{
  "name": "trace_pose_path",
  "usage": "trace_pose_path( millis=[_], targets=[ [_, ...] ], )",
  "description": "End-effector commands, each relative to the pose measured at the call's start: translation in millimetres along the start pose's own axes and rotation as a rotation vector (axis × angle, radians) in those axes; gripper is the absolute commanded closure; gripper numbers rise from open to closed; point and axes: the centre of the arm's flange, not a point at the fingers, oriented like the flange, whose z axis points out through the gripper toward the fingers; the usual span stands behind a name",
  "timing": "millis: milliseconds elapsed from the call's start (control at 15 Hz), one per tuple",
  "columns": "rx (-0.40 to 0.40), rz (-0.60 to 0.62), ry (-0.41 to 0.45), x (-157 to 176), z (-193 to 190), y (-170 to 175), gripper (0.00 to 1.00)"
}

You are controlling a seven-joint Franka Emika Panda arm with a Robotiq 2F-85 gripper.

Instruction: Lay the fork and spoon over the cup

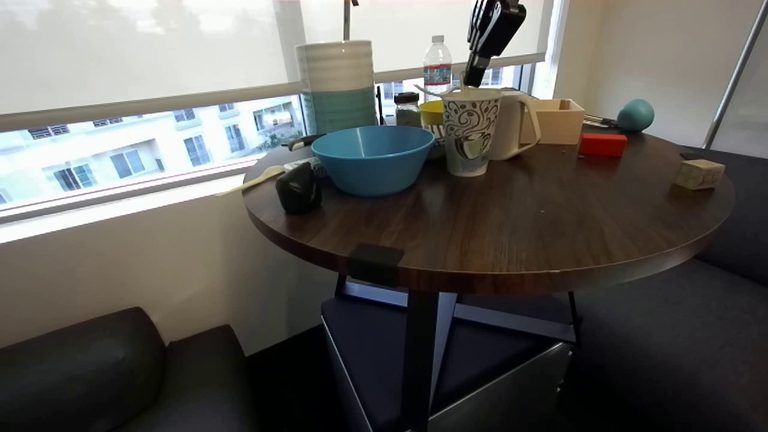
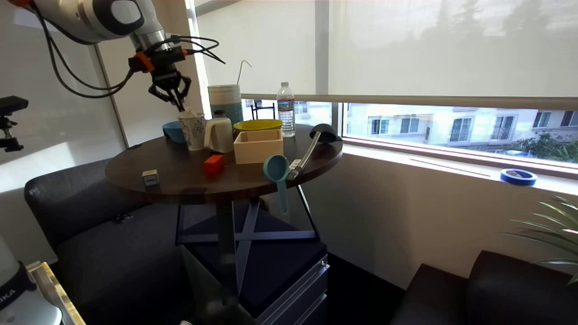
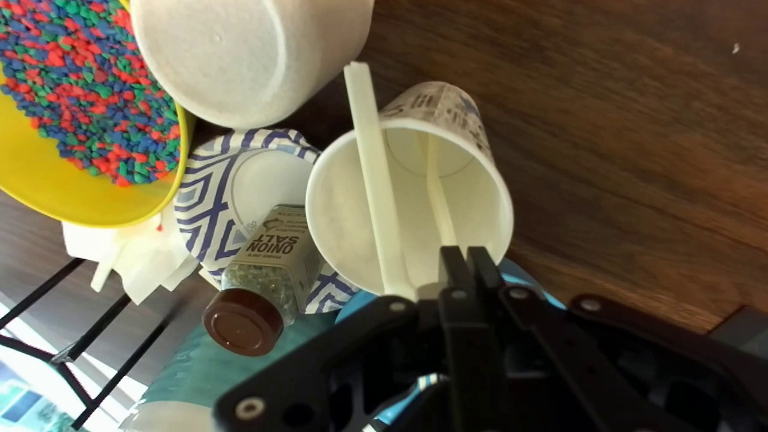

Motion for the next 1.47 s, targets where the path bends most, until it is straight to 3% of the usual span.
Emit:
trace_pose_path(
  millis=[0,1400],
  targets=[
    [-0.009,0.013,0.009,0,-4,2,1.0],
    [-0.051,0.158,0.12,-13,-67,26,0.99]
  ],
)
